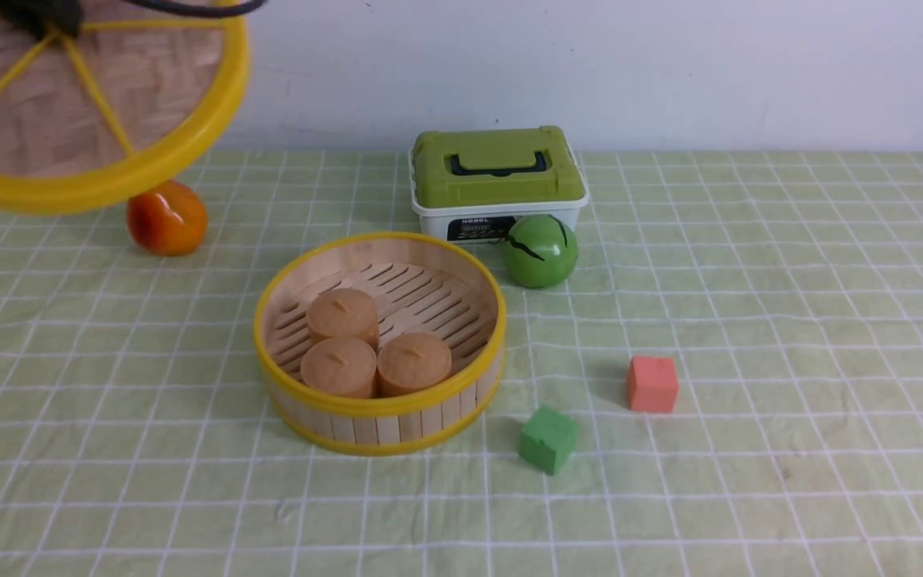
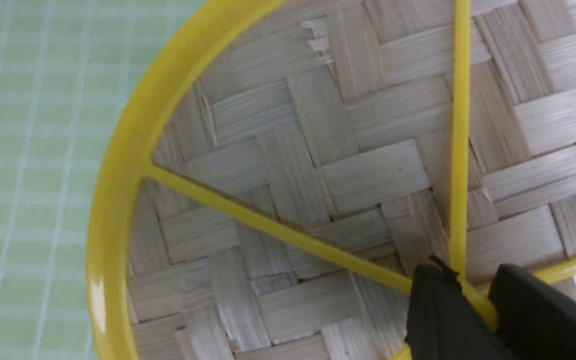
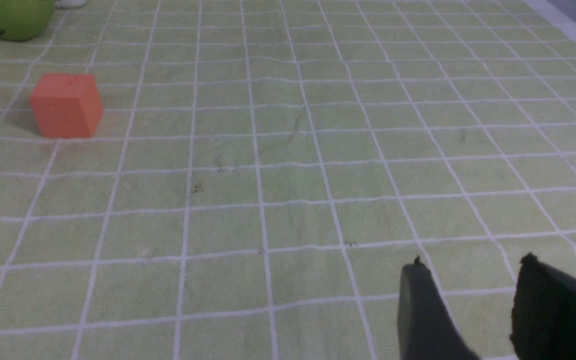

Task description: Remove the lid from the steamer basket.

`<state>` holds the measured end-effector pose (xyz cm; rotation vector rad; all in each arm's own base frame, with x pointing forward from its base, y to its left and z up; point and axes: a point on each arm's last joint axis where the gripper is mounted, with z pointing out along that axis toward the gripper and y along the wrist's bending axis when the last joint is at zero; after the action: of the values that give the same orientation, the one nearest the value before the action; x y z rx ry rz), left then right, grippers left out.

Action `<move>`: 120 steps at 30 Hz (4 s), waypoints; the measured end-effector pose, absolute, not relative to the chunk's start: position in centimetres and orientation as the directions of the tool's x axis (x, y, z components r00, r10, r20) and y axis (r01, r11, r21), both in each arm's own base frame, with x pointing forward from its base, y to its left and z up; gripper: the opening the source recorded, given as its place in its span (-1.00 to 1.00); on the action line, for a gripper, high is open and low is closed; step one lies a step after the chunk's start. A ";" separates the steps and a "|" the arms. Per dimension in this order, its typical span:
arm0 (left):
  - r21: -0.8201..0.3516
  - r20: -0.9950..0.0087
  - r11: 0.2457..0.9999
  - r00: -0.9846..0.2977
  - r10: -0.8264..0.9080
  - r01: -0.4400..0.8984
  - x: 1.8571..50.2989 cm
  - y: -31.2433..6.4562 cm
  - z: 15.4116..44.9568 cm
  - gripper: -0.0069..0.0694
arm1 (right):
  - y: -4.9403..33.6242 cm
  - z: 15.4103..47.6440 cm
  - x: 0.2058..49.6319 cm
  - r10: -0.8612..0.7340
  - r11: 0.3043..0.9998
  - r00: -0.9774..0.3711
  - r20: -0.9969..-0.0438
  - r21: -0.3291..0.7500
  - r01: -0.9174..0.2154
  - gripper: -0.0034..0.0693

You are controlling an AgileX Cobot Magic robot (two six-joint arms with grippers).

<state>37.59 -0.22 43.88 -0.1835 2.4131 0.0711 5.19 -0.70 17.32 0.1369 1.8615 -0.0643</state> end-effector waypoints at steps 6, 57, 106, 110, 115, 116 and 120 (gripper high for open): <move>0.010 -0.462 0.977 -0.867 -0.186 -0.215 38.8 1.3 31.8 -0.55 | -0.7 17.3 5.2 0.062 0.992 -0.286 -0.956 0.026 0.127 -0.24; -0.163 -0.986 0.986 -0.029 -0.162 0.026 7.3 -0.3 43.1 -0.85 | -0.7 17.3 5.2 0.062 0.992 -0.286 -0.956 0.026 0.127 -0.24; -0.181 -0.928 0.979 -0.346 -0.138 0.093 5.1 -0.9 16.8 -0.85 | -0.7 17.3 5.2 0.062 0.992 -0.286 -0.956 0.026 0.127 -0.24; -0.180 -0.928 0.979 -0.346 -0.137 0.093 5.1 -0.9 16.8 -0.85 | -0.7 17.3 5.2 0.062 0.992 -0.286 -0.956 0.026 0.127 -0.24; -0.177 -0.929 0.980 -0.346 -0.134 0.093 5.1 -0.9 16.8 -0.85 | -0.7 17.3 5.2 0.062 0.992 -0.286 -0.956 0.026 0.127 -0.24; -0.177 -0.929 0.980 -0.346 -0.135 0.093 5.1 -0.9 16.8 -0.85 | -0.7 17.3 5.2 0.062 0.992 -0.286 -0.956 0.026 0.127 -0.24; -0.177 -0.929 0.980 -0.346 -0.135 0.093 5.1 -0.9 16.8 -0.85 | -0.7 17.3 5.2 0.062 0.992 -0.286 -0.956 0.026 0.127 -0.24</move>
<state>5.11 -0.86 16.81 -0.0299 1.9096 -0.2335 5.19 -0.70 17.32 0.1369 1.8615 -0.0643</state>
